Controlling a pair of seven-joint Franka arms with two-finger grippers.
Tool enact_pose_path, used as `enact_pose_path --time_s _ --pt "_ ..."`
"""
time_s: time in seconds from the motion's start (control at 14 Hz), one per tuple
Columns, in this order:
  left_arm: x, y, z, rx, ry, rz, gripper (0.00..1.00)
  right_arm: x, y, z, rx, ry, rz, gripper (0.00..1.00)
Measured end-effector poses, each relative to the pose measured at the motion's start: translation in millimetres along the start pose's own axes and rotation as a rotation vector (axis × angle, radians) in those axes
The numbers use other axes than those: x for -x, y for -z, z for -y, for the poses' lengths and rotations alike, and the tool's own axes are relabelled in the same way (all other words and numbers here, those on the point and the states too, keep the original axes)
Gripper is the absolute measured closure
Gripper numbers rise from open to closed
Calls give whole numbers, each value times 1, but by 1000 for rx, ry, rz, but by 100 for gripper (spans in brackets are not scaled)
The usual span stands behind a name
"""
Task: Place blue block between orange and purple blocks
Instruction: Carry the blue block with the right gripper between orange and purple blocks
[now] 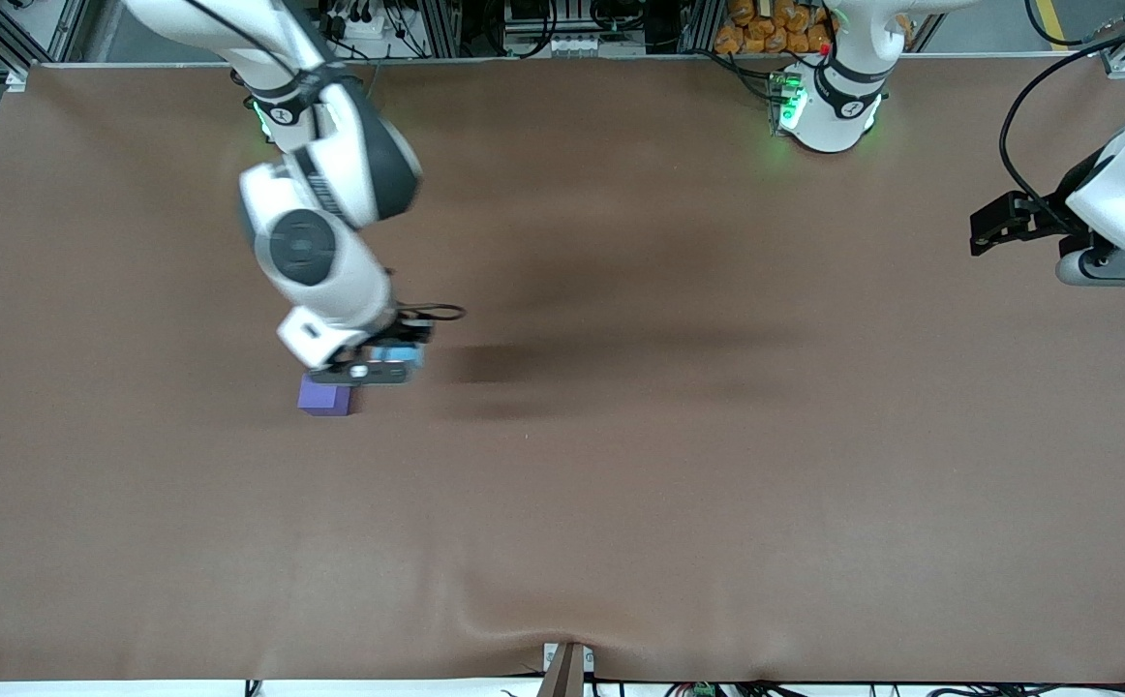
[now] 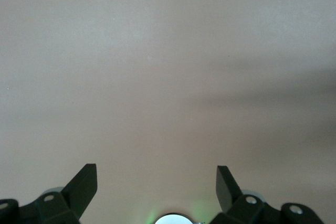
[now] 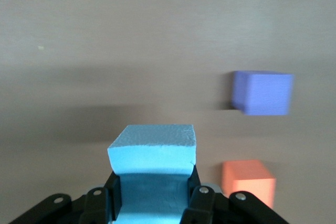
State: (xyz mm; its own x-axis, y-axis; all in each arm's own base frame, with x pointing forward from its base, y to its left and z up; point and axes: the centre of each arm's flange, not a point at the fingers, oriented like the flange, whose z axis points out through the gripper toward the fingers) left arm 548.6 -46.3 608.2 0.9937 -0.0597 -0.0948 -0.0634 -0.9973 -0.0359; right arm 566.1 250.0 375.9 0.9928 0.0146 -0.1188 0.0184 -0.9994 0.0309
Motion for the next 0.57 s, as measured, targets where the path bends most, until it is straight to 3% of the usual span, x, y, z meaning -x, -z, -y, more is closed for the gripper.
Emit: enact_pose_path --time_s 0.21,0.57 --pt "-3 -1 0 1 14 -10 0 7 -21 -43 4 2 36 50" --pt "-4 -3 0 1 16 -7 0 19 -57 -96 -10 14 29 50"
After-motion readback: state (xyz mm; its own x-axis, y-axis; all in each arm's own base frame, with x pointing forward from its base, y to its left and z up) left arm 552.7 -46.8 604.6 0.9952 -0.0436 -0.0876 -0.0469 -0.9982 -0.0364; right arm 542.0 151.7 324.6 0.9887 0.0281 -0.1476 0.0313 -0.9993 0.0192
